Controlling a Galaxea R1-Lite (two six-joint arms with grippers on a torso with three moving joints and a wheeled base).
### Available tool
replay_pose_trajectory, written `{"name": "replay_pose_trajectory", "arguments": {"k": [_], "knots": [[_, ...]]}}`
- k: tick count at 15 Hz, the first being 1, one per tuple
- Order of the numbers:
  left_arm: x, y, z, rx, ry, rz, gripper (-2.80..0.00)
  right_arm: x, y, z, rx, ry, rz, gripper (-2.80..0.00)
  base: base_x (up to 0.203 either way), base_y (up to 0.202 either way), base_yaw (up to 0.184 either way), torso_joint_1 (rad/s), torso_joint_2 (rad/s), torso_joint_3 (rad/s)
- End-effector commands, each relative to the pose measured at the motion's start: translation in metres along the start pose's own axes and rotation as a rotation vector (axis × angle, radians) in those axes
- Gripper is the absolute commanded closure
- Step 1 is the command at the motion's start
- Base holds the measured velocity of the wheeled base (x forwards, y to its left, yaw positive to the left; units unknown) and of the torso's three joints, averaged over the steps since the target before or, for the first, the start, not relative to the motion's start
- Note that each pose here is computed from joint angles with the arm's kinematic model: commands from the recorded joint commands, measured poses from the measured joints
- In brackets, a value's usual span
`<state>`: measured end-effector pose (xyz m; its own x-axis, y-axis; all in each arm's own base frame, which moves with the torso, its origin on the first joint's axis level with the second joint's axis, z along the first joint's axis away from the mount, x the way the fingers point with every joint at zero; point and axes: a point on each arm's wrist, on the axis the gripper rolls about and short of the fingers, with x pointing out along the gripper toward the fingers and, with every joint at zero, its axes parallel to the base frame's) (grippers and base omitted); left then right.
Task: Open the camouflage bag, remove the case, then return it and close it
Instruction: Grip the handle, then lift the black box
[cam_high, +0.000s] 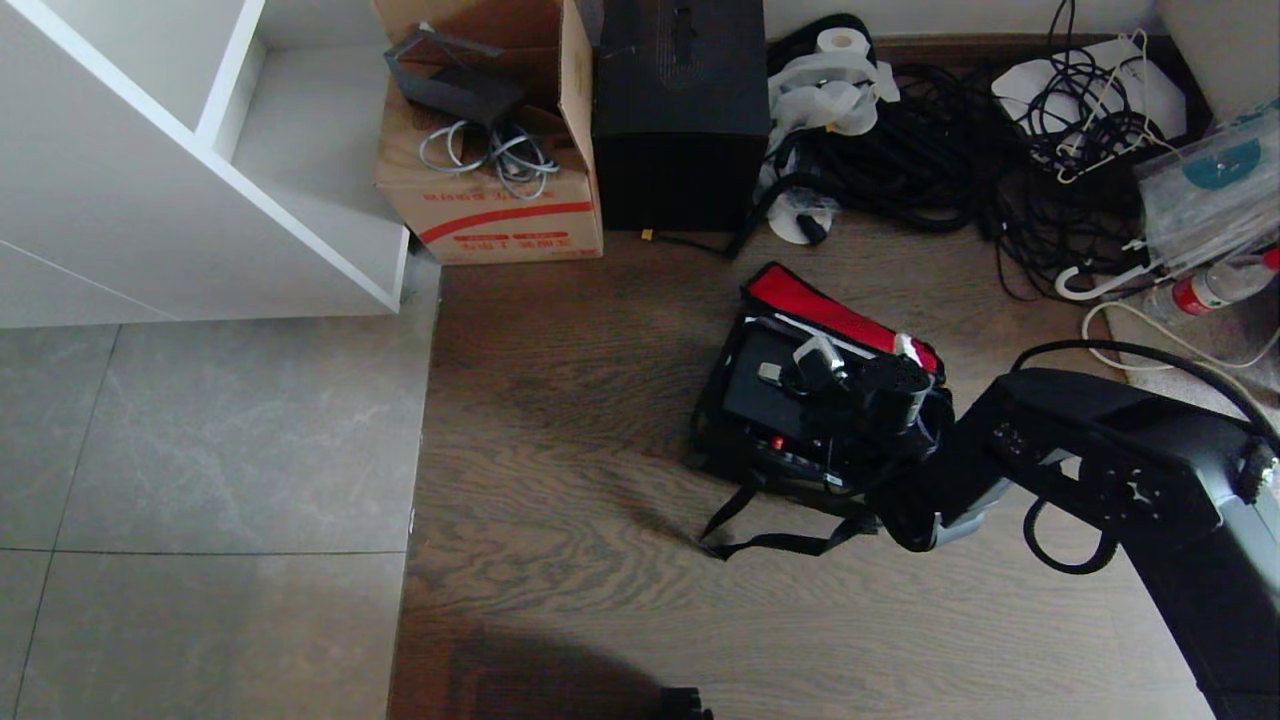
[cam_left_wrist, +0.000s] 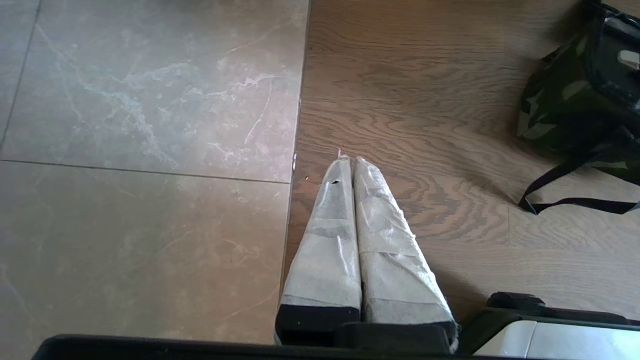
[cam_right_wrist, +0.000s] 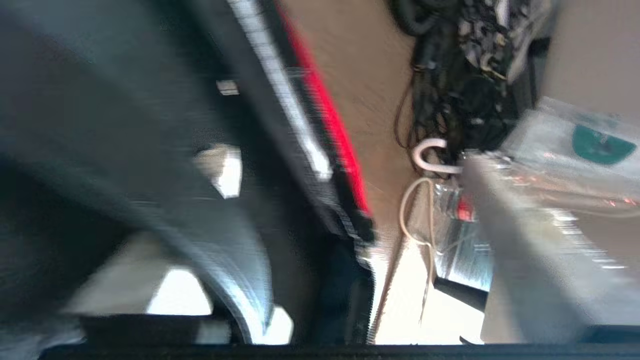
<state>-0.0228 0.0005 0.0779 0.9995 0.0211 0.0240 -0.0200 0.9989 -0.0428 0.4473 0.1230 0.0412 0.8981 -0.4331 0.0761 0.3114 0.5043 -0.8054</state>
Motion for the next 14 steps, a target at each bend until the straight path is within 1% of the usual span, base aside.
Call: {"name": "replay_pose_trajectory", "arguments": {"k": [1,5,7,9,11,13,14], "knots": [[0.001,0.000,-0.002,0.000,0.007,0.001,0.00,-0.003,0.006,-0.006,-0.020,0.015,0.013,0.00,0.000,0.000,0.000,0.000,0.00,0.000],[0.001,0.000,-0.003,0.000,0.007,0.001,0.00,-0.008,0.003,-0.003,-0.017,0.011,0.016,0.00,0.000,0.000,0.000,0.000,0.00,0.000],[0.001,0.000,-0.002,0.000,0.007,0.001,0.00,-0.014,-0.001,0.003,-0.005,-0.004,0.018,0.00,0.000,0.000,0.000,0.000,0.00,0.000],[0.001,0.000,-0.002,0.000,0.007,0.001,0.00,-0.020,-0.011,0.014,0.019,-0.030,0.006,0.00,0.000,0.000,0.000,0.000,0.00,0.000],[0.001,0.000,-0.003,0.000,0.009,0.001,0.00,-0.034,-0.025,0.025,0.034,-0.054,0.015,0.00,0.000,0.000,0.000,0.000,0.00,0.000],[0.001,0.000,-0.002,0.000,0.007,0.001,0.00,-0.054,-0.035,0.039,0.052,-0.067,0.017,0.00,0.000,0.000,0.000,0.000,0.00,0.000],[0.001,0.000,-0.002,0.000,0.008,0.001,0.00,-0.064,-0.043,0.051,0.082,-0.075,0.000,0.00,0.000,0.000,0.000,0.000,0.00,0.000]]}}
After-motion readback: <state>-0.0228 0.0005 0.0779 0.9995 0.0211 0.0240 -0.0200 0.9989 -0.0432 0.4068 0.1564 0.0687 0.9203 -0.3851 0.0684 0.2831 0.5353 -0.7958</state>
